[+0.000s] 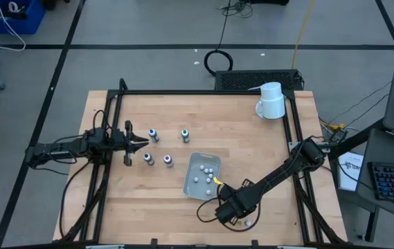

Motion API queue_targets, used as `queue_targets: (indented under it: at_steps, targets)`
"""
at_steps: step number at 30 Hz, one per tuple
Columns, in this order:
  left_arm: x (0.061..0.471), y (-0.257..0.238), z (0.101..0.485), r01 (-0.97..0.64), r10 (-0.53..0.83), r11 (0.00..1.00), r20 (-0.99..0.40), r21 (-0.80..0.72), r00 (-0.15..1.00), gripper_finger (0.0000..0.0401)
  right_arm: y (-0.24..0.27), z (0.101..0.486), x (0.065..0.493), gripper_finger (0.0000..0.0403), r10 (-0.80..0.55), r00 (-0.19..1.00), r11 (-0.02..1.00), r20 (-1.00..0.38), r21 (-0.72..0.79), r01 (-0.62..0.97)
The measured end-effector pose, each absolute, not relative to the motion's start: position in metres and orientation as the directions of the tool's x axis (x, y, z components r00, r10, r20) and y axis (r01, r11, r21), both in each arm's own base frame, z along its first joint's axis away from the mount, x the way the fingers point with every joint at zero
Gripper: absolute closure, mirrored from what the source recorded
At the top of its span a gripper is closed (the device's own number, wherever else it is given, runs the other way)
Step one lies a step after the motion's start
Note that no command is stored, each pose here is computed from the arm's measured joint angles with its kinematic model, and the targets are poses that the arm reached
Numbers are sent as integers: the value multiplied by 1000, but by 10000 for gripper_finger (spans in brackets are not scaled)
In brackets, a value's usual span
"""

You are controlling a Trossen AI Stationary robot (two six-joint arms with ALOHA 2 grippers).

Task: Pick & Place food coloring
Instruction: Put the small yellow food coloring bottle into the white bin

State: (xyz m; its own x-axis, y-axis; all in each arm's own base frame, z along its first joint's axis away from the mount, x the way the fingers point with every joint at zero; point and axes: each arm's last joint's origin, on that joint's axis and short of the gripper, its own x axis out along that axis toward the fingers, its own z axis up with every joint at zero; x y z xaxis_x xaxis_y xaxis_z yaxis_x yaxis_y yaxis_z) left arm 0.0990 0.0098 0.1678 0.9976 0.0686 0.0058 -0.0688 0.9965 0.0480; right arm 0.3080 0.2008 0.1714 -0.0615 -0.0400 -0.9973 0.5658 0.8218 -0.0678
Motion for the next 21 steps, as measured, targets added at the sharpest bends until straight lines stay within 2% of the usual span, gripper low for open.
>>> queue_targets:
  at_steps: [14,21]
  targets:
    - [99,10,168,-69,69,996,5,48,998,343,199,171,306,355,-38,-41,857,-998,-53,512]
    - [99,10,168,-69,69,996,6,48,998,343,183,217,294,357,-74,66,855,-995,-30,517]
